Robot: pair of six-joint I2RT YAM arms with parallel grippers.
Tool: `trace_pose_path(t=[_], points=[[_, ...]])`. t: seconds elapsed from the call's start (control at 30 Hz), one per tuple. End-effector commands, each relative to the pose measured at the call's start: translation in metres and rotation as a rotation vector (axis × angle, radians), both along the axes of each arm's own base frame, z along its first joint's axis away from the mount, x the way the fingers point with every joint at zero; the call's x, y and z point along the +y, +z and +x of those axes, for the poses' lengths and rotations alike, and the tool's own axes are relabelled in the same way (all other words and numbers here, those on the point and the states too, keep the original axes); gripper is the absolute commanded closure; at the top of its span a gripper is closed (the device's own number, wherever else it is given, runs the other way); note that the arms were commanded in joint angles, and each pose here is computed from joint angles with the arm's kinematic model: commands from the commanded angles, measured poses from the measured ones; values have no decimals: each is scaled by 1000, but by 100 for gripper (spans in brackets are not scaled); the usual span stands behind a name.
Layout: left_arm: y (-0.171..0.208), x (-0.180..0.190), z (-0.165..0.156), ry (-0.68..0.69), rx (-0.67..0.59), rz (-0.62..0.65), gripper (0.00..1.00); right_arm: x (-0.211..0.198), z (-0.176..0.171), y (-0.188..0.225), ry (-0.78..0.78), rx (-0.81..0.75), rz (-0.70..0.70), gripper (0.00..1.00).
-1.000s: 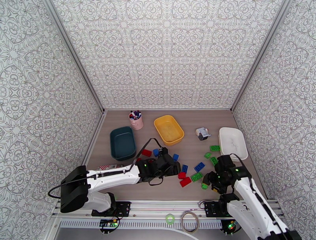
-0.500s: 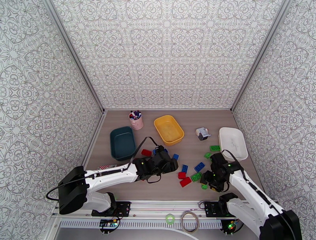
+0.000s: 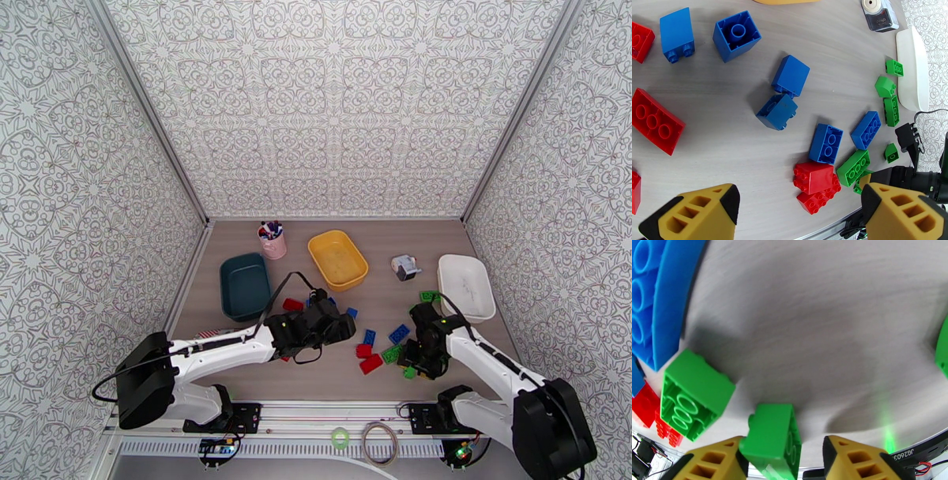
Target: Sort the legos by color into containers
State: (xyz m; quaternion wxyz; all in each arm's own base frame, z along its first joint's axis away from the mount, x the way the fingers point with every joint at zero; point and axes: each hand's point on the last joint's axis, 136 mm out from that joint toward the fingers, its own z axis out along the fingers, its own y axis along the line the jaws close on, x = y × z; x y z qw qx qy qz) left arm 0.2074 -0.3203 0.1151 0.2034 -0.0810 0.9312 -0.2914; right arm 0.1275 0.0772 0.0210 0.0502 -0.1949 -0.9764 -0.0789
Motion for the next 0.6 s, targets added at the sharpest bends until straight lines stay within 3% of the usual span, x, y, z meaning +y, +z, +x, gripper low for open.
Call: trace_pose_path(t=[0.0, 0.13, 0.57], points=[[-1, -1, 1, 4, 19, -5, 14, 2, 17, 6, -2, -52, -22, 46], [1, -2, 3, 8, 14, -6, 14, 5, 22, 6, 3, -46, -19, 46], [3, 8, 3, 34, 10, 13, 16, -1, 5, 4, -6, 37, -72, 65]])
